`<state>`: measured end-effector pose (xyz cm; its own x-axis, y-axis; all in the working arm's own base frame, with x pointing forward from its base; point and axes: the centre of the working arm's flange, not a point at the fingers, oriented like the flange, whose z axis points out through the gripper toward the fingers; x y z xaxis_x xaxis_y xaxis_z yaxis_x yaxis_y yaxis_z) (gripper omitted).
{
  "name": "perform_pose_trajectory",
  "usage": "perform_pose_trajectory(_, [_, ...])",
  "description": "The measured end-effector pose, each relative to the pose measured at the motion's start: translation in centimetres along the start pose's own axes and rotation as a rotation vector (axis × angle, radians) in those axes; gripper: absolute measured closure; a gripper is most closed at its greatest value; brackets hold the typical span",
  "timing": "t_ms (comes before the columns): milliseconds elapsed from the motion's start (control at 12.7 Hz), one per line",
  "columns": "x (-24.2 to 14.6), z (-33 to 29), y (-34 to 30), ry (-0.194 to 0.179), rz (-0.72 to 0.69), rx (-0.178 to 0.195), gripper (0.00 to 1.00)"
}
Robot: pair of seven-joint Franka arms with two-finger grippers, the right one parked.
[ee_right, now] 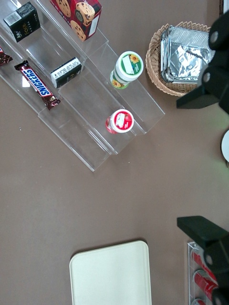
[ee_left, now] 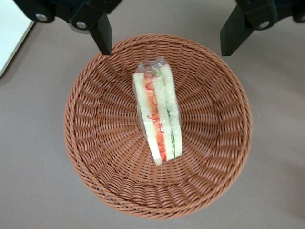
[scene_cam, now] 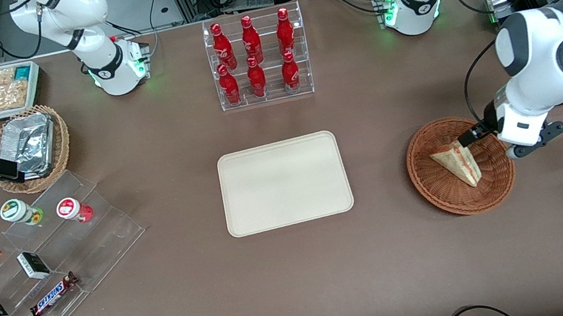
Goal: Place sandwich from basket to tray
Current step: 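Lower the open left gripper around the sandwich and close it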
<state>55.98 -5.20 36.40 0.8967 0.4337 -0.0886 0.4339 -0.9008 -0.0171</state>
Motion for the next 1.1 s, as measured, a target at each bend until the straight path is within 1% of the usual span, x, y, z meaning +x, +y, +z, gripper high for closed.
perform_pose_trajectory(79, [-0.1, 0.4, 0.5, 0.001, -0.039, 0.000, 0.00])
perform_pose_trajectory(236, [-0.2, 1.2, 1.0, 0.005, -0.066, -0.001, 0.00])
perform_pose_trajectory(629, [-0.9, 3.1, 0.9, 0.026, -0.061, -0.013, 0.00])
perform_pose_trajectory(943, [-1.2, 4.4, 0.5, 0.023, -0.065, -0.010, 0.00])
perform_pose_trajectory(1100, [-1.2, 5.0, 0.3, 0.028, -0.070, -0.013, 0.00])
